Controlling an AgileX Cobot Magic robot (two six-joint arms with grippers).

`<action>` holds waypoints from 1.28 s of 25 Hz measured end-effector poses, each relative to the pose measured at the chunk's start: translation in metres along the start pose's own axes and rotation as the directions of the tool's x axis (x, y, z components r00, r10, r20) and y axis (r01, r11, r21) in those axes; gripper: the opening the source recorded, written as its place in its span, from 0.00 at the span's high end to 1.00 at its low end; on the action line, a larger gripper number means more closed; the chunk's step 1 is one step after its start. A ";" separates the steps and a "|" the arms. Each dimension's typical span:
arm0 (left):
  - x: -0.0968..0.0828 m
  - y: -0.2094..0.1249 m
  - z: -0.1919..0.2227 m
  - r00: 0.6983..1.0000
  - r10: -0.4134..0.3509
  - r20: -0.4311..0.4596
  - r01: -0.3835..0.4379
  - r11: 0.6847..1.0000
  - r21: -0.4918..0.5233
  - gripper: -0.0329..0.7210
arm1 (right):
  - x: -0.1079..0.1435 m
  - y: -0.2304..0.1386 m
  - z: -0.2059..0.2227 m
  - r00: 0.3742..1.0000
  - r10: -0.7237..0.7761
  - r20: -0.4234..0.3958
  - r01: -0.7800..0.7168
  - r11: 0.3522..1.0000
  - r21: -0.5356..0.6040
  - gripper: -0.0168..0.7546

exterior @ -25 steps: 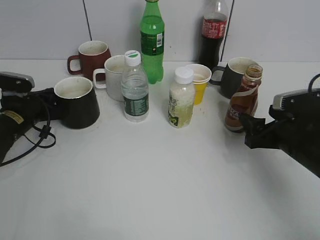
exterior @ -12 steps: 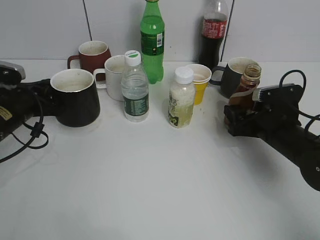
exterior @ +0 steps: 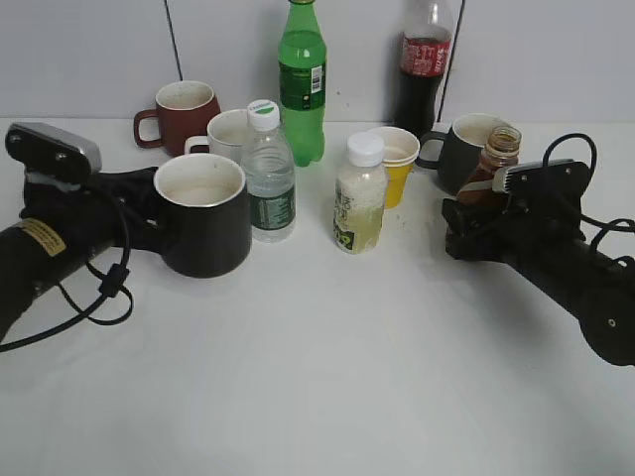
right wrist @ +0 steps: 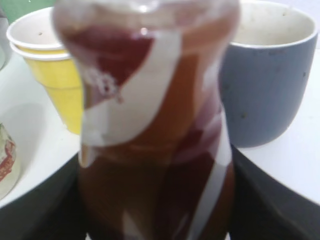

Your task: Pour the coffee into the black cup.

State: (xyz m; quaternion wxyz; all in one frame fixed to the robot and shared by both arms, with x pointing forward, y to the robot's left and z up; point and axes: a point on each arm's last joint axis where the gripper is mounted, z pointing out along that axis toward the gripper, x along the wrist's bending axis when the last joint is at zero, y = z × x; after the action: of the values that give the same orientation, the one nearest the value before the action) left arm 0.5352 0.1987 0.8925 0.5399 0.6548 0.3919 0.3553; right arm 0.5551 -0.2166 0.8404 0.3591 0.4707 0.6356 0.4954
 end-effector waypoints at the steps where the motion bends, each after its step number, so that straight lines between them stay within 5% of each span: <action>1: -0.007 0.000 0.001 1.000 0.004 0.023 -0.004 1.000 -0.001 0.90 | 0.000 0.000 0.000 1.000 0.000 0.000 0.000 1.000 0.000 0.33; 9: -0.051 0.002 0.001 0.979 0.049 0.199 -0.047 0.999 -0.012 0.90 | 0.006 0.011 -0.005 0.995 -0.080 -0.067 0.080 0.997 -0.003 0.33; 16: -0.070 0.003 0.000 0.960 0.068 0.273 -0.065 0.998 -0.020 0.90 | 0.021 0.083 -0.026 0.935 -0.323 -0.149 0.279 0.926 -0.255 0.33; 32: -0.081 0.026 0.020 0.951 0.051 0.306 -0.018 0.994 -0.111 0.90 | 0.063 0.160 -0.010 0.570 -0.797 -0.197 0.673 0.591 -0.444 0.33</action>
State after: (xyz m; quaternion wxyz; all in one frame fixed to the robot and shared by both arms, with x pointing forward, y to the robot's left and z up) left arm 0.5206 0.1146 0.9110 0.6225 0.6791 0.2716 0.2784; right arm 0.5658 -0.1485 0.9986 0.4765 -0.0113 0.7408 0.4733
